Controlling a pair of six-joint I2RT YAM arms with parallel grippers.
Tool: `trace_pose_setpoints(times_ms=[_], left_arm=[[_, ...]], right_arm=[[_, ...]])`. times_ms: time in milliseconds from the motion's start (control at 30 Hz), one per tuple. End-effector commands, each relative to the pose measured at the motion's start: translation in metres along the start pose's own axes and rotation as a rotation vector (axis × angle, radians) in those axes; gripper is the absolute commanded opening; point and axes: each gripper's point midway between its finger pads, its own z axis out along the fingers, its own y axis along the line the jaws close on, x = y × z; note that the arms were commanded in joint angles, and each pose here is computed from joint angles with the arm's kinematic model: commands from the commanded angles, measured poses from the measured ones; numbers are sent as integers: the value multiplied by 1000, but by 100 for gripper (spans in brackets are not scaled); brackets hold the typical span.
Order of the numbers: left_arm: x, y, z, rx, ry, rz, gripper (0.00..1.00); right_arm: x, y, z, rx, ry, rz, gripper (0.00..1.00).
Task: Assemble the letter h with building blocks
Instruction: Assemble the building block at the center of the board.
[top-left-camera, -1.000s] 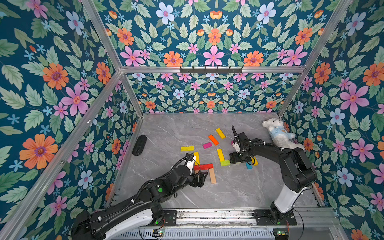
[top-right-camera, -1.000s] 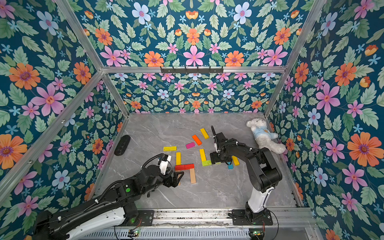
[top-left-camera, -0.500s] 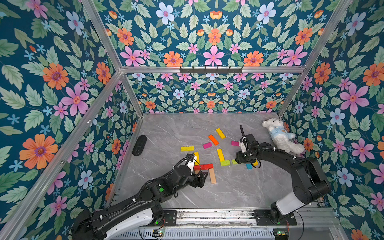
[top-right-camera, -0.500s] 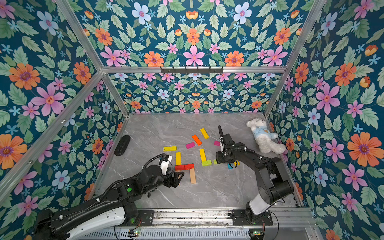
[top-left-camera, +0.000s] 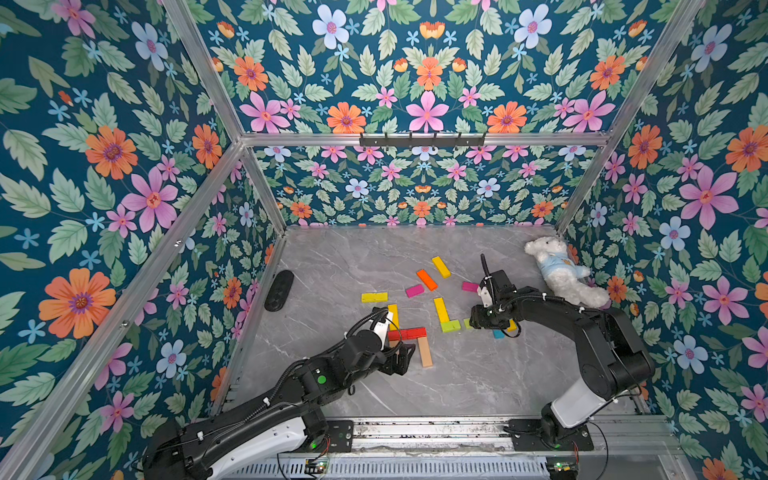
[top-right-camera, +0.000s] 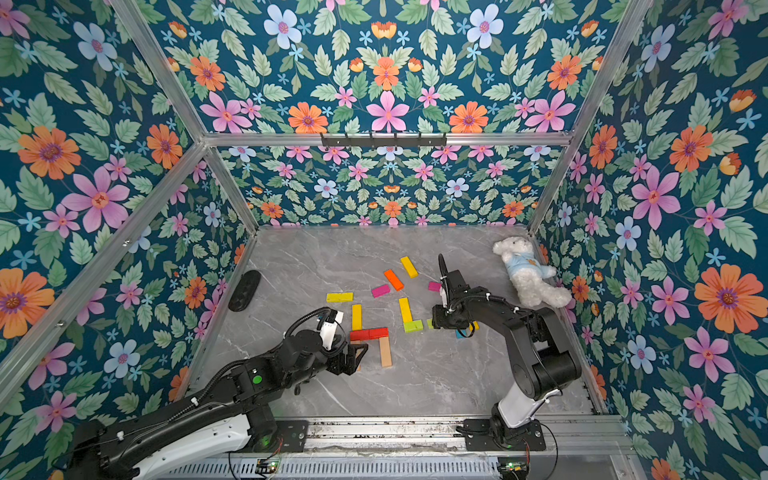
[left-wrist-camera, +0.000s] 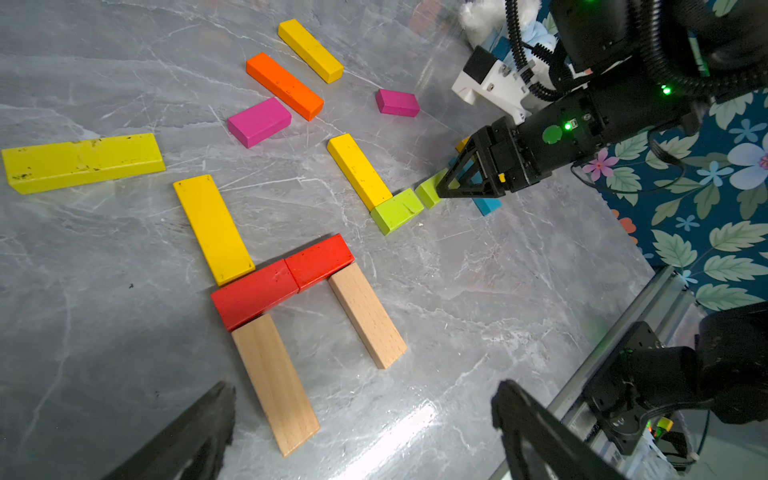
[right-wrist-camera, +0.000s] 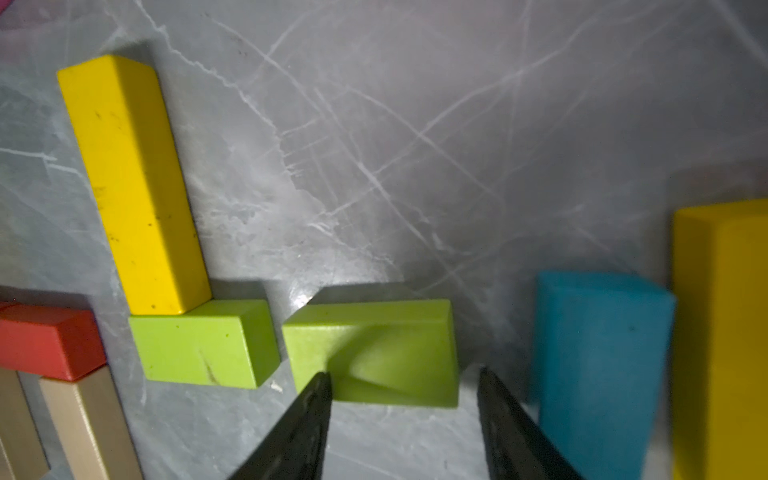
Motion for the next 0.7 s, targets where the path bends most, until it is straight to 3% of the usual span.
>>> trace_pose_setpoints(times_ms=[0, 667], left_arm=[[-4, -1, -2, -3, -13, 0, 99], [-2, 2, -1, -13, -9, 3, 99]], right_arm=[[-3, 4, 0, -18, -8, 2, 56], [9, 0, 14, -10, 45, 26, 52]])
